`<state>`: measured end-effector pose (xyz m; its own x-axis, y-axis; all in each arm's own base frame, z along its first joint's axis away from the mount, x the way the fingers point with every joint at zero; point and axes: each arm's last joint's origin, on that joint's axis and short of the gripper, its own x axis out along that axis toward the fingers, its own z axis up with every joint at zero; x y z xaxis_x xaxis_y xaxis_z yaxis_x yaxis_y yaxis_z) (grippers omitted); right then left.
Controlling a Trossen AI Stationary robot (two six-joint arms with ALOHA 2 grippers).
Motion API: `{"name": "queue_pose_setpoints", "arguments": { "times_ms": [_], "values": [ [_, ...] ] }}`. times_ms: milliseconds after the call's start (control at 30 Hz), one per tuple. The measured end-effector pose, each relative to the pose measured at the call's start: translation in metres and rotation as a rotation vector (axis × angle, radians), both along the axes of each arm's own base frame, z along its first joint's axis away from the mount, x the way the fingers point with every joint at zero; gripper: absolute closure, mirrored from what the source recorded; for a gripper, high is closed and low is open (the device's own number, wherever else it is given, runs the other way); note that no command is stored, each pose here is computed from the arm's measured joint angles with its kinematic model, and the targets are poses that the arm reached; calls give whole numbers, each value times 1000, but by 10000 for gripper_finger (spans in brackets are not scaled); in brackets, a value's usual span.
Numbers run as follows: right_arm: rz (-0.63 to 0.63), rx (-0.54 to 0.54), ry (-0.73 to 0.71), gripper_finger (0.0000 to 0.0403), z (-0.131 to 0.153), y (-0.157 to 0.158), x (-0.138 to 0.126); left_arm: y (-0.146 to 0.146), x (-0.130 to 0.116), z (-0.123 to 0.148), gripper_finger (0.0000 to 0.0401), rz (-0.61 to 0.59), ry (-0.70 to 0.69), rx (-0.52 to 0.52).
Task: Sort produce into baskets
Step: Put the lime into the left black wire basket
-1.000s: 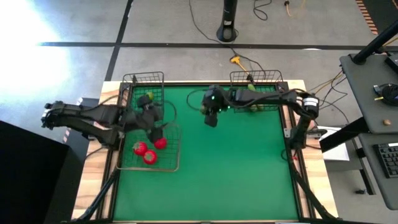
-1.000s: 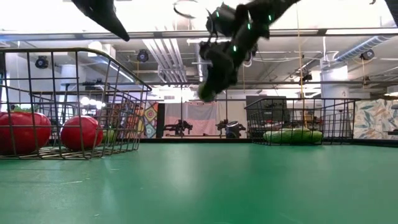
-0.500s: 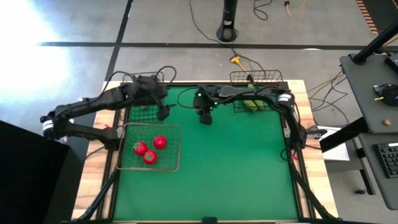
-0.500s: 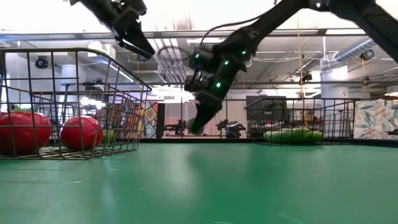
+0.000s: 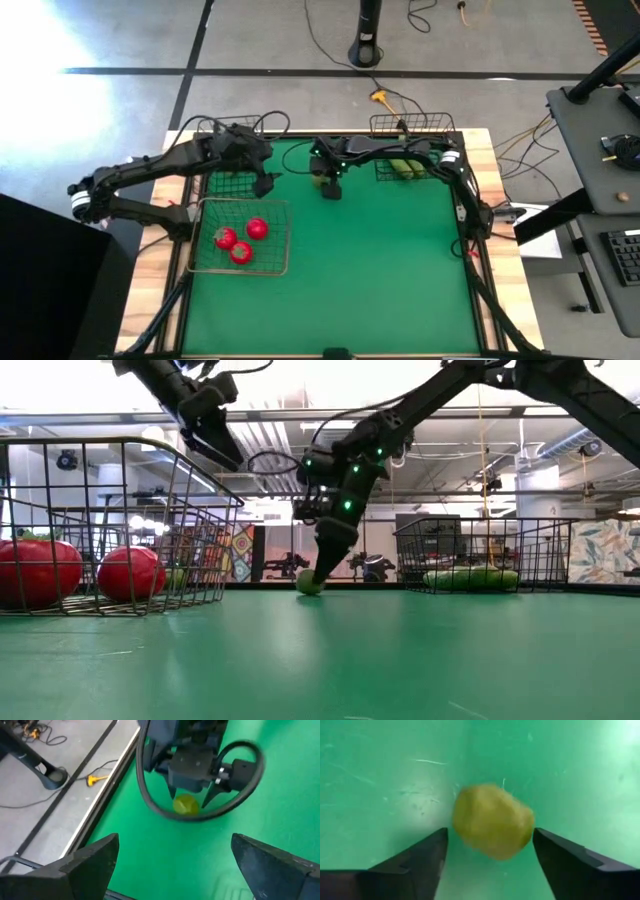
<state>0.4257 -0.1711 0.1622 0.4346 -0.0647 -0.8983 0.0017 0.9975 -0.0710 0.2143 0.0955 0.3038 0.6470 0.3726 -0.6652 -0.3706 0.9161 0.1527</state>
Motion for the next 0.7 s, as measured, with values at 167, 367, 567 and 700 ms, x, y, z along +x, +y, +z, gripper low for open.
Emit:
{"name": "queue_pose_setpoints", "arguments": {
  "times_ms": [167, 367, 567, 700],
  "values": [
    [-12, 14, 29, 66, 35, 7, -17, 3, 6, -5, 34, 10, 6, -15],
    [-115, -95, 54, 50, 105, 36, -54, 19, 37, -25, 34, -49, 32, -66],
    [-158, -99, -96, 56, 158, 86, -100, 51, 75, -43, 34, -48, 88, -83],
    [-152, -69, -200, 63, 169, 119, -128, 70, 91, -56, 34, -40, 146, -94]
  ]
}}
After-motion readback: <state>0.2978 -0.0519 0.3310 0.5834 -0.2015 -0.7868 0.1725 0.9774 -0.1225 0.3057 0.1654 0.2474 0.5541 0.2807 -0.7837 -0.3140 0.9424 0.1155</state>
